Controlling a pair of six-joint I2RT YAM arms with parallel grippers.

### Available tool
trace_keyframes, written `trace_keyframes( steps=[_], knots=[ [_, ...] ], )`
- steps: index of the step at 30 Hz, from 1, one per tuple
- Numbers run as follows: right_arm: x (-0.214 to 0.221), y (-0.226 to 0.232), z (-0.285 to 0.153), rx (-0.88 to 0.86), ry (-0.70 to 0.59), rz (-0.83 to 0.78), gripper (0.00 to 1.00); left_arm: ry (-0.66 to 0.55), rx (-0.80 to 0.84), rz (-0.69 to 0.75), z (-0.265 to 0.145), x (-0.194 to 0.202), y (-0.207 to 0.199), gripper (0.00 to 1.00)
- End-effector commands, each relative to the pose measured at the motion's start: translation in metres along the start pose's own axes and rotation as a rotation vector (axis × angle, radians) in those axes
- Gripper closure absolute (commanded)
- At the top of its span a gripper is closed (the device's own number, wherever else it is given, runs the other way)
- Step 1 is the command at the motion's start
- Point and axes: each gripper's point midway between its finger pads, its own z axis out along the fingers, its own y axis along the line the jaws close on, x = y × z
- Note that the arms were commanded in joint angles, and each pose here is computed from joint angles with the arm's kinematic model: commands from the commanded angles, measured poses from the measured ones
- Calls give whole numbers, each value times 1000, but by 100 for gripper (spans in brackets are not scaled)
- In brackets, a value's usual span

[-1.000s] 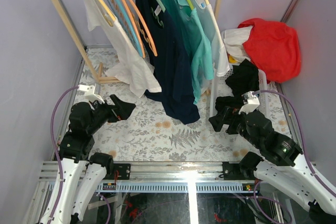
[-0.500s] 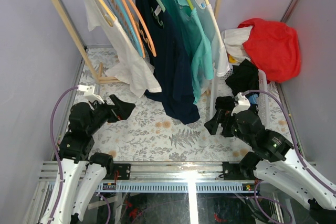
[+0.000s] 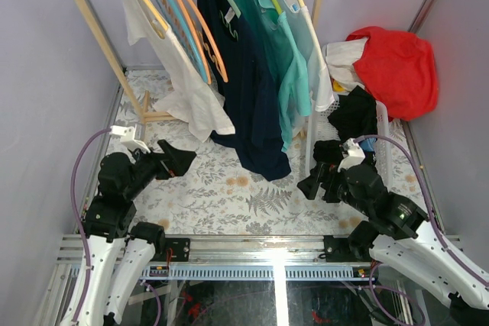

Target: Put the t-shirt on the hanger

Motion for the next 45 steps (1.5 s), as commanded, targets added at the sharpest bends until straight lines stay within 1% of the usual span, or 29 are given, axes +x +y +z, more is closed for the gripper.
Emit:
trace_keyframes(
  steps=[1, 5, 12, 25, 35, 45],
  knots=[
    [-5, 14, 3, -61, -14, 31, 1, -66, 45, 22, -3, -13, -11, 0],
    [-2, 12, 1, -52, 0, 34, 1, -65, 40, 19, -1, -12, -9, 0],
    [-4, 10, -6, -58, -23, 40, 1, -56, 44, 19, -1, -11, -10, 0],
    [0, 7, -5, -56, -20, 44, 1, -56, 47, 20, -1, -11, -11, 0],
    [-3, 10, -6, -62, -19, 44, 1, -52, 49, 19, -1, -9, -11, 0],
    [-14, 17, -17, -83, -52, 45, 1, -53, 46, 18, -1, -10, -11, 0]
  ],
)
